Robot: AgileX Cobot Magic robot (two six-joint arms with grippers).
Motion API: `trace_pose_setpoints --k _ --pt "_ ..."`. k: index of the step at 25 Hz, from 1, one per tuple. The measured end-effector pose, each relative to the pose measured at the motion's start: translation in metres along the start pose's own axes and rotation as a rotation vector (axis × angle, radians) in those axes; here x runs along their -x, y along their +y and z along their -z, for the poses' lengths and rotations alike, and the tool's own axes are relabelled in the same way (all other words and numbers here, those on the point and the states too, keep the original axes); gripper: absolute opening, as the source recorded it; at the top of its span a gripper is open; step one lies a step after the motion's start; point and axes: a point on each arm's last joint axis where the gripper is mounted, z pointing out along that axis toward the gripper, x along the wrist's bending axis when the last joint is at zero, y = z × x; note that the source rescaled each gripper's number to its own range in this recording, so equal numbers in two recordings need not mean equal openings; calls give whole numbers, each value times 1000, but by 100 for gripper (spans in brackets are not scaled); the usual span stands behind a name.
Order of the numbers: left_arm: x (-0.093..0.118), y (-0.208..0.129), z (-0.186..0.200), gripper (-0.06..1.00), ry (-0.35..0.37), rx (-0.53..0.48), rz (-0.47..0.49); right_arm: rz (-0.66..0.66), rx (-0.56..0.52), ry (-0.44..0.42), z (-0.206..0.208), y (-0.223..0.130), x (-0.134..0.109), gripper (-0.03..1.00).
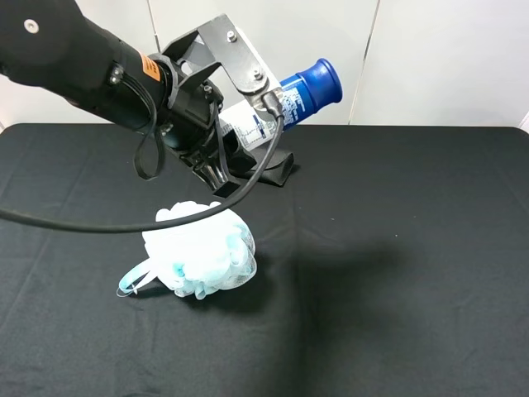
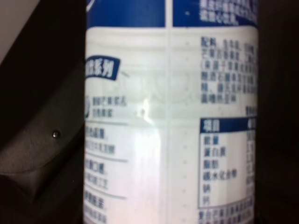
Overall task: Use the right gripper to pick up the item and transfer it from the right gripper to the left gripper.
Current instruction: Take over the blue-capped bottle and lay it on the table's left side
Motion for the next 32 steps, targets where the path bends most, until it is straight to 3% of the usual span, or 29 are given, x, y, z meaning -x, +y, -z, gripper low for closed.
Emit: trace_pose_setpoints --k 4,12,24,32 --pt "-6 5 3 2 16 15 74 0 0 0 0 0 0 100" --pt "-45 15 17 2 103 67 268 0 0 0 0 0 0 100" --pt "-110 -31 35 2 249 -11 547 0 0 0 0 0 0 100" --pt "-142 -69 53 2 320 -96 686 0 0 0 0 0 0 100"
